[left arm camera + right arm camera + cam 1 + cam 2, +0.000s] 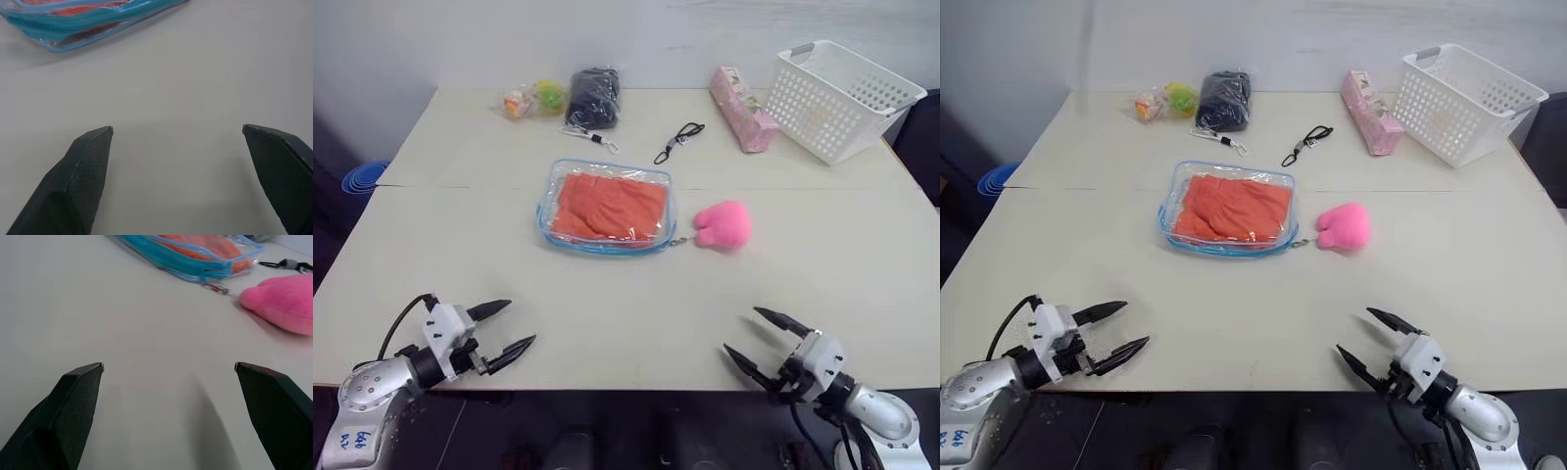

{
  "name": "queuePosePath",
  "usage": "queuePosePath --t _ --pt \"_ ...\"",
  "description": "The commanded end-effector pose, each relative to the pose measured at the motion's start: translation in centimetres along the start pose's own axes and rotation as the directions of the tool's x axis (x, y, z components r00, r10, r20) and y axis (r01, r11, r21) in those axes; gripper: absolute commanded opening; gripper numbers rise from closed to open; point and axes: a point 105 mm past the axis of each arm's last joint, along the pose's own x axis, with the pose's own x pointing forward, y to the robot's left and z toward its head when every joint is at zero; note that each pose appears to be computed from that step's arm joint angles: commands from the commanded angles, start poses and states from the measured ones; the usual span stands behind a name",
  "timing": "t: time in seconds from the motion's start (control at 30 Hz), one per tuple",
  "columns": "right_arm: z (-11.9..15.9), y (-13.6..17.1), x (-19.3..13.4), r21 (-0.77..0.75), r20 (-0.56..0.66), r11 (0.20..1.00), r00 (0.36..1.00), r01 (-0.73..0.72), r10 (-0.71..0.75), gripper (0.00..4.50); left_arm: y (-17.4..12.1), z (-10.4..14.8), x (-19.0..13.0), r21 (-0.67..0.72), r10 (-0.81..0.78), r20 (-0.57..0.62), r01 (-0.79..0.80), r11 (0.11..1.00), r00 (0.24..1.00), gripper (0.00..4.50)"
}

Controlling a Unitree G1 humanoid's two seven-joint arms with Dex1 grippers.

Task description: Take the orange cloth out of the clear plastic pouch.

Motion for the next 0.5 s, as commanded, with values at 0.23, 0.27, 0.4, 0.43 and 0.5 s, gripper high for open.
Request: queuePosePath --t 0.23,0.27,0.4,0.43,0.5 --pt "3.2 0.2 0.2 0.062 0.118 0.997 0.992 -0.054 0.046 4.50 3.3 1.2 -0.9 0.137 0.082 -0.017 -0.078 0.988 0.997 4.46" --pt "3.7 0.4 0.4 0.060 0.131 0.996 0.990 -0.063 0.054 4.50 3.8 1.3 -1.0 0.149 0.091 -0.027 -0.086 0.985 0.995 4.46" --pt "7.0 0.7 1.5 -0.029 0.220 0.999 0.975 -0.018 0.024 4.50 6.3 1.8 -1.3 0.182 0.096 -0.040 -0.087 0.979 0.995 4.46" --pt "7.7 0.6 1.7 -0.057 0.246 0.998 0.969 0.003 0.012 4.50 6.8 1.9 -0.8 0.201 0.082 -0.041 -0.073 0.977 0.996 4.46" --pt "9.2 0.5 2.0 -0.124 0.327 0.991 0.945 0.044 -0.001 4.50 8.3 3.0 1.7 0.236 0.065 0.003 -0.063 0.970 0.998 4.46"
